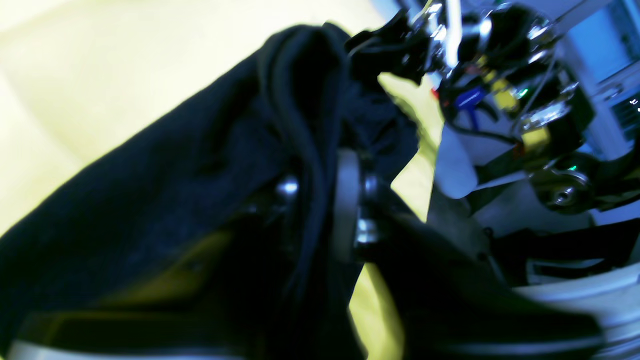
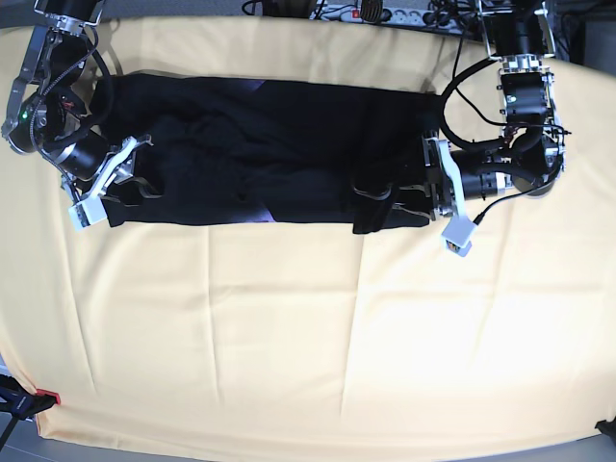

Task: Fold the T-shirt properly
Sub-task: 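Grasp the strip end with the left gripper and fold it toward the right gripper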

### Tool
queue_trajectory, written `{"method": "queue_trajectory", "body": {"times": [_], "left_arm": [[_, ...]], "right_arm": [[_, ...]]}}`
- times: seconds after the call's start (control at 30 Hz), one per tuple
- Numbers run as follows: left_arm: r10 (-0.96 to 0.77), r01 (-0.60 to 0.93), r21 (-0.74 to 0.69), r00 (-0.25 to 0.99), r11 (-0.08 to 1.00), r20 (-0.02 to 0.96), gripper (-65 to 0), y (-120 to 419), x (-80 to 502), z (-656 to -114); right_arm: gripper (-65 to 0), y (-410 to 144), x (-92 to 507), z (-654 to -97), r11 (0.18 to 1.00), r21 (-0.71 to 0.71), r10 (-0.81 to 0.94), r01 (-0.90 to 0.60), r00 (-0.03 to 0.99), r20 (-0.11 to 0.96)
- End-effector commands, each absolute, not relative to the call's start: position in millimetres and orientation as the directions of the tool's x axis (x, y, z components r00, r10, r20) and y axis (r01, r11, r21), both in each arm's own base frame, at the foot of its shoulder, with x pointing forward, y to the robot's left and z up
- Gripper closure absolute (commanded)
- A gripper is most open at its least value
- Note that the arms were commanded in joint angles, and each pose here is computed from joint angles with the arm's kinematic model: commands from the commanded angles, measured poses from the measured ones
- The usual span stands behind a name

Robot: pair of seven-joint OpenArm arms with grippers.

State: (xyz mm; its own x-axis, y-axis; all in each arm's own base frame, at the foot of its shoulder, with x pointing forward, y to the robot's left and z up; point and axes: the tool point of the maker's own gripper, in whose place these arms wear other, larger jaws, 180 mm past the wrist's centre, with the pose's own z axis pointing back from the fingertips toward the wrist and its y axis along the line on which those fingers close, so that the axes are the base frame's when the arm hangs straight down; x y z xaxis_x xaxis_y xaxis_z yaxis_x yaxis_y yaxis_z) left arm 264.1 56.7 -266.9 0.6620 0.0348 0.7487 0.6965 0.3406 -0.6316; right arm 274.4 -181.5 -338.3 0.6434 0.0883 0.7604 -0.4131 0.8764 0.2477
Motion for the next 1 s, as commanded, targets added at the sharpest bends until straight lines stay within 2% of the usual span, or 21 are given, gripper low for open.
{"method": "queue_trajectory", "body": {"times": [0.0, 0.03, 0.07, 0.27, 0.4, 0.43, 0.47, 0.57, 0.63, 0.77, 0.97], "left_arm": [[0.083, 0.707, -0.628, 0.640, 0.325, 0.764, -33.8, 56, 272, -251], [0.100, 0.694, -0.645, 0.653, 0.320, 0.751, -39.5, 53, 272, -250], [0.108, 0.690, -0.651, 0.655, 0.316, 0.748, -42.0, 52, 273, -249], [0.108, 0.715, -0.619, 0.622, 0.325, 0.775, -42.2, 56, 274, -247], [0.128, 0.734, -0.557, 0.556, 0.389, 0.822, -41.7, 80, 283, -240], [0.134, 0.740, -0.526, 0.522, 0.420, 0.842, -38.9, 92, 286, -235], [0.145, 0.737, -0.498, 0.491, 0.456, 0.859, -32.2, 106, 291, -230], [0.176, 0.703, -0.445, 0.424, 0.555, 0.888, 0.0, 148, 301, -215], [0.170, 0.669, -0.437, 0.427, 0.601, 0.888, 0.0, 165, 302, -216], [0.137, 0.547, -0.486, 0.557, 0.682, 0.819, 0.0, 173, 294, -260], [0.030, 0.557, -0.547, 0.683, 0.625, 0.730, 0.0, 134, 261, -304]], "right_arm": [[-27.9, -182, 282, -324, 0.871, 0.236, 0.082, -0.431, 0.601, 0.795], [-27.9, -182, 282, -323, 0.871, 0.236, 0.082, -0.431, 0.601, 0.795], [-27.9, -182, 282, -323, 0.871, 0.235, 0.083, -0.431, 0.601, 0.795], [-27.9, -182, 282, -323, 0.871, 0.235, 0.083, -0.431, 0.601, 0.795], [-27.9, -182, 282, -323, 0.871, 0.236, 0.082, -0.431, 0.601, 0.795], [-27.9, -182, 282, -324, 0.871, 0.235, 0.083, -0.431, 0.601, 0.795], [-27.9, -182, 282, -324, 0.871, 0.235, 0.083, -0.431, 0.601, 0.795], [-27.8, -182, 282, -324, 0.871, 0.235, 0.083, -0.431, 0.601, 0.795], [-27.9, -182, 282, -324, 0.871, 0.236, 0.083, -0.431, 0.601, 0.795], [-27.8, -182, 283, -322, 0.870, 0.238, 0.077, -0.433, 0.595, 0.800], [-27.8, -179, 284, -319, 0.863, 0.252, 0.063, -0.437, 0.589, 0.806]]}}
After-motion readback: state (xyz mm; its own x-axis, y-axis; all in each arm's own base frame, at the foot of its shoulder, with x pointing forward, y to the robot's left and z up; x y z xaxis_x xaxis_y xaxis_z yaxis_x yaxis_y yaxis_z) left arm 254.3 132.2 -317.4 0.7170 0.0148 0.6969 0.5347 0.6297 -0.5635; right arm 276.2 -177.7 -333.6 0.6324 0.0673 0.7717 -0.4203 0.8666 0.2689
